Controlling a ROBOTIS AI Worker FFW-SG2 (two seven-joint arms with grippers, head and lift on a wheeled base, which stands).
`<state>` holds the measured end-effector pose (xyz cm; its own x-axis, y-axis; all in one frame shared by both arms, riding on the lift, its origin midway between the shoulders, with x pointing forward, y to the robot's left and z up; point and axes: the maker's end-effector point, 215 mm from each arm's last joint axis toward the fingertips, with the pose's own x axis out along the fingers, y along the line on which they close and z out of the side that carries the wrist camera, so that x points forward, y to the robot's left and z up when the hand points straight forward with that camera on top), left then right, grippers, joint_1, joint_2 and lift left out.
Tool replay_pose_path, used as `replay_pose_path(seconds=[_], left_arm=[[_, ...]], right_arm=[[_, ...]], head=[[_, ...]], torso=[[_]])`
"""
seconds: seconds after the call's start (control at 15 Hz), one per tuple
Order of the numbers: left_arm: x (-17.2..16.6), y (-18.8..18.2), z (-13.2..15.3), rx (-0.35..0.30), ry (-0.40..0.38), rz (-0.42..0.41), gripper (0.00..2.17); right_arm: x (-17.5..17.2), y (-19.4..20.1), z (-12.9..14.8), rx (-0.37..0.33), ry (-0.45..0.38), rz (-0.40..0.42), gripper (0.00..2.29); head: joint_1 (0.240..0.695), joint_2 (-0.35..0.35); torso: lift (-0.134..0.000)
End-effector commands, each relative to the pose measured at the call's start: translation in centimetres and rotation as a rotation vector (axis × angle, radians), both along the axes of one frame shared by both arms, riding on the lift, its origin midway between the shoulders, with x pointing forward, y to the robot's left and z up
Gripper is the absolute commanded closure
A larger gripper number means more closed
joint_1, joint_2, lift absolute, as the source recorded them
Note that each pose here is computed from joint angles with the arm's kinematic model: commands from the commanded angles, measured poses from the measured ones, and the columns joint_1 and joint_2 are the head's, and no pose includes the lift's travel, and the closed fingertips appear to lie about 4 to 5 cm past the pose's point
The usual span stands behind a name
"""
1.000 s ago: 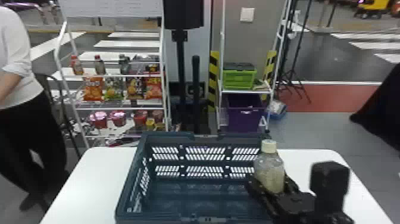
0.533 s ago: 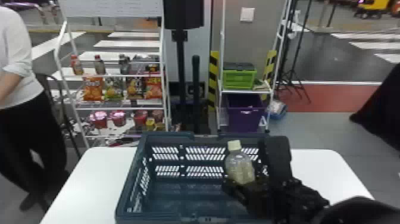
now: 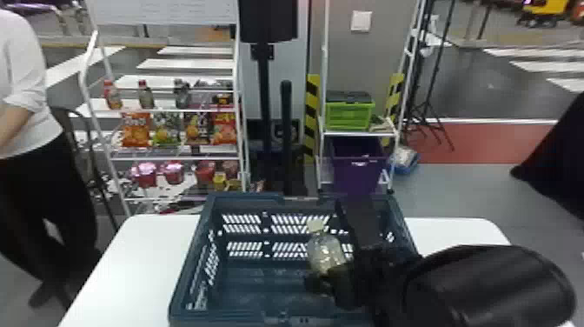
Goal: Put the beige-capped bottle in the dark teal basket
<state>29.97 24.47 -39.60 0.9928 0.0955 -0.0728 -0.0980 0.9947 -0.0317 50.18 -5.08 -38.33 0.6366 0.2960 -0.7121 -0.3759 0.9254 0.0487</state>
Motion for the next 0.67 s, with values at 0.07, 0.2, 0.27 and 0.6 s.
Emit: replay_pose_path(seconds=[0.07,0.2,0.27,0.6], left_arm=[[-0.1,0.5,0.3,-0.004,-0.012,0.009,0.15],[-0.1,0.7,0.3,-0.002,-0.013,0.011,0.15],[-0.1,0.8,0.3,-0.002,-0.012,0.012,0.15],[-0.3,1.0,0.4,-0.003,-0.018,0.014,0.15]], right_arm=[[0.5,-0.2,-2.1,-0.034,0.058,0.004,2.07],[0.8,-0.1,-3.2,-0.048,0.086,0.01,2.07],[0.9,0.0,-3.8,-0.054,0.102,0.015,2.07],[1.5,0.2,-5.5,-0.077,0.133,0.024,2.07]], head=[[0.499,0.0],[0.499,0.0],[0.499,0.0],[0.499,0.0]], torso=[[0.0],[0.0],[0.0],[0.0]])
